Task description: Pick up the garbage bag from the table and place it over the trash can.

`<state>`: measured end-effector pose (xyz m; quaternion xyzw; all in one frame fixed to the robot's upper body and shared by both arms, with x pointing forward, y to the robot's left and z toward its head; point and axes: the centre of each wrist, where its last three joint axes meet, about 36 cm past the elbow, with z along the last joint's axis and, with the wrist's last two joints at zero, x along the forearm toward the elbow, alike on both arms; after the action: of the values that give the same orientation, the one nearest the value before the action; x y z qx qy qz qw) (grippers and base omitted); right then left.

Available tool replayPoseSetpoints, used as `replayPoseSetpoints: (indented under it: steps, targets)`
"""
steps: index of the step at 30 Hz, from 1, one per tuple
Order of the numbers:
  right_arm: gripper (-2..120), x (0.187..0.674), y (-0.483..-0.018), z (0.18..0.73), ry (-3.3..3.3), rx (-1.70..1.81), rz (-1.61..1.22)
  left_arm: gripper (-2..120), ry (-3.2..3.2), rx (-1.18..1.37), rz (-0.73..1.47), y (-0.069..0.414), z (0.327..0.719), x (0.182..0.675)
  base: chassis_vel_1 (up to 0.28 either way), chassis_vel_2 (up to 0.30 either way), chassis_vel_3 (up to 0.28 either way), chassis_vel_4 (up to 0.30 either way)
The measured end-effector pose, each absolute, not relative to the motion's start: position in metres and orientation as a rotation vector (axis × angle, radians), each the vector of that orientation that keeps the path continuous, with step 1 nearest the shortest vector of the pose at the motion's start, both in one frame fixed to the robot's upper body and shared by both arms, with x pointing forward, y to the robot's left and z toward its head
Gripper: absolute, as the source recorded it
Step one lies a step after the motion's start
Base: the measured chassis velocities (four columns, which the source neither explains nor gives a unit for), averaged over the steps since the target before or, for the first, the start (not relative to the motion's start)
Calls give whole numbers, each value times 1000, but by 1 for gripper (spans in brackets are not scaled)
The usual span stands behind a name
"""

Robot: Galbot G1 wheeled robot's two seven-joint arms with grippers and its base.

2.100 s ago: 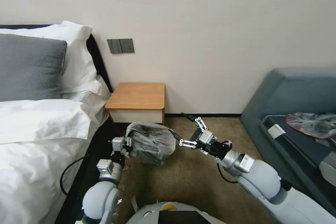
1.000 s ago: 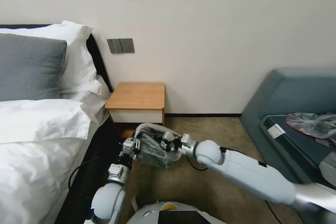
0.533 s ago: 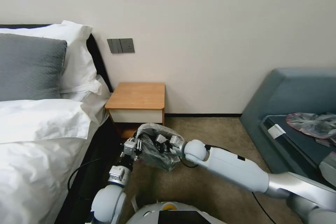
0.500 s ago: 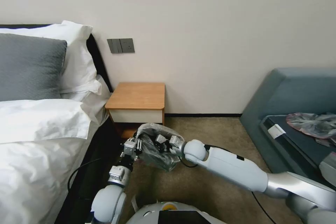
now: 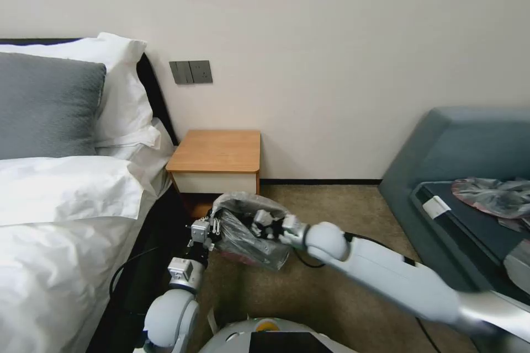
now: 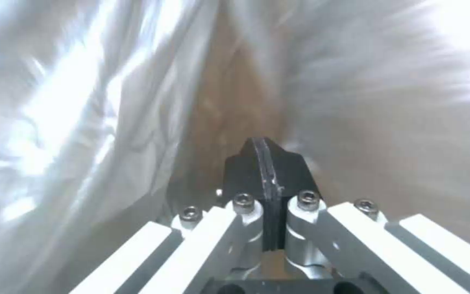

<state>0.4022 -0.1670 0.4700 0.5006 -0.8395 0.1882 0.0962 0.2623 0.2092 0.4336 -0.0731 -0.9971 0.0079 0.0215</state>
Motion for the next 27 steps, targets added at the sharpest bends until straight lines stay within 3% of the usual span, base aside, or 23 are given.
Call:
replayPoseSetpoints:
  steps: [9,12,17,25,27]
  targets:
    - [0,352,-203,503,-2648,1489,482,8,-2944,-156,310,209,440,261,0,0,0,0]
    - [15,337,-194,522,-2746,1547,420,8,-2868,-92,441,211,438,254,0,0,0,0]
    - [27,326,-195,528,-2868,1513,383,8,-2803,-96,509,212,435,257,0,0,0,0]
    - [62,290,-209,481,-3079,1266,127,8,-2640,-122,548,219,412,267,0,0,0,0]
    - [65,287,-207,475,-3086,1255,108,8,-2627,-122,552,220,407,267,0,0,0,0]
